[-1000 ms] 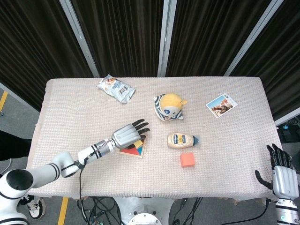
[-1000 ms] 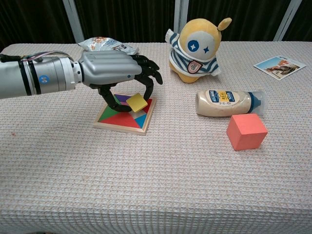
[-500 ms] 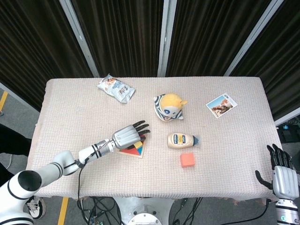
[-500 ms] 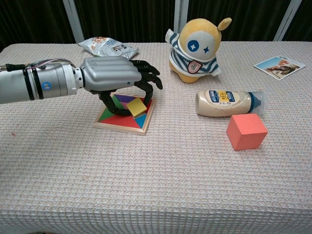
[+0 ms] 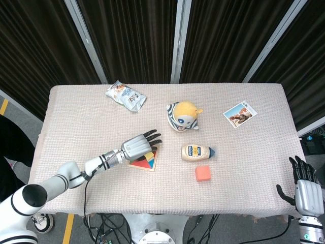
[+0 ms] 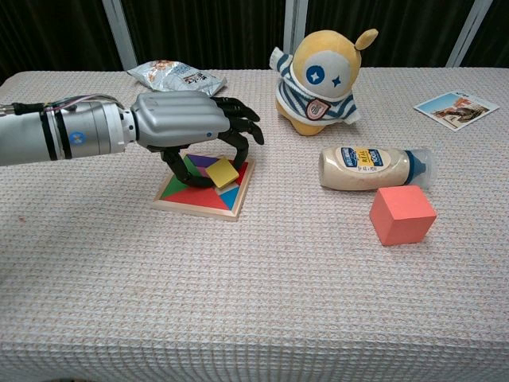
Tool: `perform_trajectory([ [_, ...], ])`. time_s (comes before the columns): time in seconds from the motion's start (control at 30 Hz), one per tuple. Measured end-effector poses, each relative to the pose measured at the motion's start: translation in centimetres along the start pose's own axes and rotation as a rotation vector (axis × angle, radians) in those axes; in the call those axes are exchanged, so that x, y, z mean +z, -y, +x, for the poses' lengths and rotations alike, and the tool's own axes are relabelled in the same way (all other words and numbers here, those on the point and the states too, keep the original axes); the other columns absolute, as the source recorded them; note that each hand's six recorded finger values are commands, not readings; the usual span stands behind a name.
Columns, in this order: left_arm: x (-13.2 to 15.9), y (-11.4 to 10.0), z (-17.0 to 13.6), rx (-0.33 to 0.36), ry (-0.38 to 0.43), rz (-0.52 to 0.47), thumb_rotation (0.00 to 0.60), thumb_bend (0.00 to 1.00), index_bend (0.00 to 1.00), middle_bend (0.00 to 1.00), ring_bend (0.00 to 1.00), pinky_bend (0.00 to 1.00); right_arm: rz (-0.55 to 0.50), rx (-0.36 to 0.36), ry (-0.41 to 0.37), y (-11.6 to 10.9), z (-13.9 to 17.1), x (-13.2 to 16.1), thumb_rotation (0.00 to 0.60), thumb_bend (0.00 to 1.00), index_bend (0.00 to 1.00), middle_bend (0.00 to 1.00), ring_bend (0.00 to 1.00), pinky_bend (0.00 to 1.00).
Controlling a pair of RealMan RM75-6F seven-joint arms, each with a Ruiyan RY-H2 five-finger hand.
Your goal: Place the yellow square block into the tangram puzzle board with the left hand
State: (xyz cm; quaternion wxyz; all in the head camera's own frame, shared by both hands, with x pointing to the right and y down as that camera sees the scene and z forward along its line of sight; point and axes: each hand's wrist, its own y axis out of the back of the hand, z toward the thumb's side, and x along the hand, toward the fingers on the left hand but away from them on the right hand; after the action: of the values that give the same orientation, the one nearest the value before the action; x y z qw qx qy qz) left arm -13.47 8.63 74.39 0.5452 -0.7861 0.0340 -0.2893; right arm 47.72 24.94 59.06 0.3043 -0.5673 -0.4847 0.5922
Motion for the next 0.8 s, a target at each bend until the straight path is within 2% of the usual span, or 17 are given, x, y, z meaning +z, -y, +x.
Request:
perform_trajectory([
  [0.6, 0.7, 0.6, -0.4, -0.016, 0.021, 0.000, 0.600, 0.30, 0.44, 0.15, 0.00, 0.04, -0.001, 0.002, 0.003, 0.0, 0.0, 0.0, 0.600, 0.21, 0.00, 0.00, 0.00, 0.00],
  [0.8, 1.0, 0.8, -0.4, -0.022, 0.033, 0.006, 0.600, 0.25, 0.41, 0.15, 0.00, 0.04, -0.002, 0.002, 0.003, 0.0, 0.0, -0.1, 0.600, 0.21, 0.00, 0.00, 0.00, 0.00],
])
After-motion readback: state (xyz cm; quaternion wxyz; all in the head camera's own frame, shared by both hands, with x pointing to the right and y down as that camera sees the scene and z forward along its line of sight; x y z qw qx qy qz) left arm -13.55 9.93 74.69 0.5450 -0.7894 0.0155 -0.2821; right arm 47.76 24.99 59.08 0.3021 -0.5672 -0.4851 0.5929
